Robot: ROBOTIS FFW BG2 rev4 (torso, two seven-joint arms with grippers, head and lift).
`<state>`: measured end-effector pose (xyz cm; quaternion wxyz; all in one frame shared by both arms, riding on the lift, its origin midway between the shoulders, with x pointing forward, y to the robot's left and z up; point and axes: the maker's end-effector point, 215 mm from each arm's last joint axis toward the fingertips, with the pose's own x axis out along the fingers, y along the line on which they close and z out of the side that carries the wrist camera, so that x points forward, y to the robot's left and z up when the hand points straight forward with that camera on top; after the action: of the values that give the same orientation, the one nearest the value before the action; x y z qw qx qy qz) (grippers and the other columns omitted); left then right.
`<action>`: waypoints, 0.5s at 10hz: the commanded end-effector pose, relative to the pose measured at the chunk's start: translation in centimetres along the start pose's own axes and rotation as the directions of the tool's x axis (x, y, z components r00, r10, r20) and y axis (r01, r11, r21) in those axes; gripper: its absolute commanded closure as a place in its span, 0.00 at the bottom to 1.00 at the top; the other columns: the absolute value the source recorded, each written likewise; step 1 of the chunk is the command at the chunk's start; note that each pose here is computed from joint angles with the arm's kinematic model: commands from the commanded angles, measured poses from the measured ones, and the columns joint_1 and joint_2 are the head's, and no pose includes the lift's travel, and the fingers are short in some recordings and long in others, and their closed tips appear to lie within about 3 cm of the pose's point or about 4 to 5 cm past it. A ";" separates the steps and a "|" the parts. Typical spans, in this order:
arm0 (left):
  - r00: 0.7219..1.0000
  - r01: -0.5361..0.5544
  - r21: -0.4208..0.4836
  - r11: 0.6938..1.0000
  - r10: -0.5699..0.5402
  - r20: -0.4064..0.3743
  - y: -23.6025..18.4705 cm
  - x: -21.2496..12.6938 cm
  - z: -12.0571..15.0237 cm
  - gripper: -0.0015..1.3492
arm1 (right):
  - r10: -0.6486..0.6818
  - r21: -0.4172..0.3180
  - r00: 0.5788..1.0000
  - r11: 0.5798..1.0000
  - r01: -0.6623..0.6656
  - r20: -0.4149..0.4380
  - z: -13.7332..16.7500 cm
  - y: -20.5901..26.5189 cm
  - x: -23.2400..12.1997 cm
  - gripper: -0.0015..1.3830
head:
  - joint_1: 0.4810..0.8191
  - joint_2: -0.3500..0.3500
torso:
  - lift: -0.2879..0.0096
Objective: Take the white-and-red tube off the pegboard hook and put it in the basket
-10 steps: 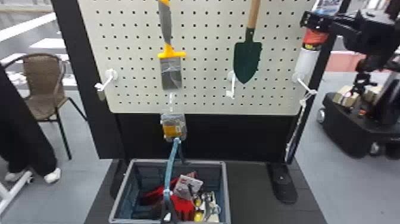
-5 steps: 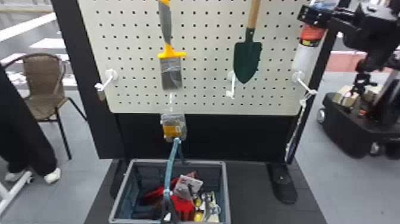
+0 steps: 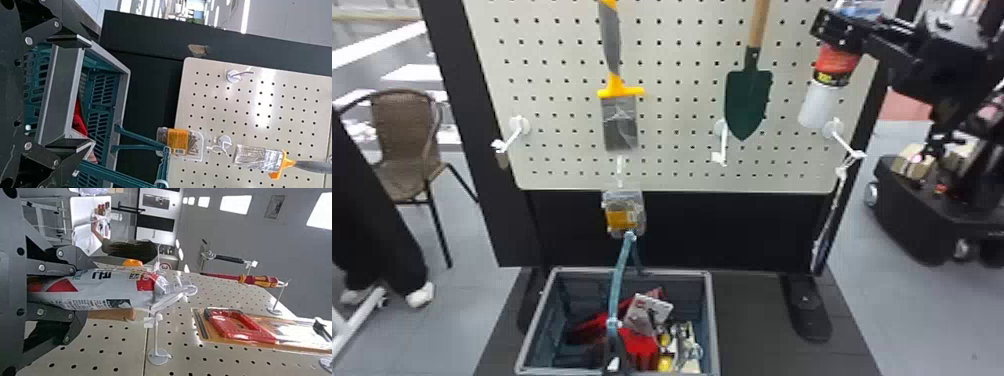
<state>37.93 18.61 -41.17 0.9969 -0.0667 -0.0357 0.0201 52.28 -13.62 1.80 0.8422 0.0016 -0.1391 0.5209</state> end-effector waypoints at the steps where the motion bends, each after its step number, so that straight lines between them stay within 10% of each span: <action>1: 1.000 0.000 -0.001 1.000 0.000 0.003 0.0 0.1 0.1 0.29 | -0.005 -0.003 1.000 1.000 0.005 0.005 -0.2 1.7 0.0 0.78 | 0.20 0.50 | 0.63; 5: 1.000 0.002 -0.004 1.000 -0.002 0.004 -0.1 0.2 0.2 0.29 | -0.195 0.001 0.979 0.981 0.195 0.061 -2.3 2.2 -1.2 0.78 | 0.20 0.50 | 0.63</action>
<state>38.13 18.50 -40.98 0.9968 -0.0683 -0.0381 0.0187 50.67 -13.46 -0.55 0.8827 0.0196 -0.1587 0.4419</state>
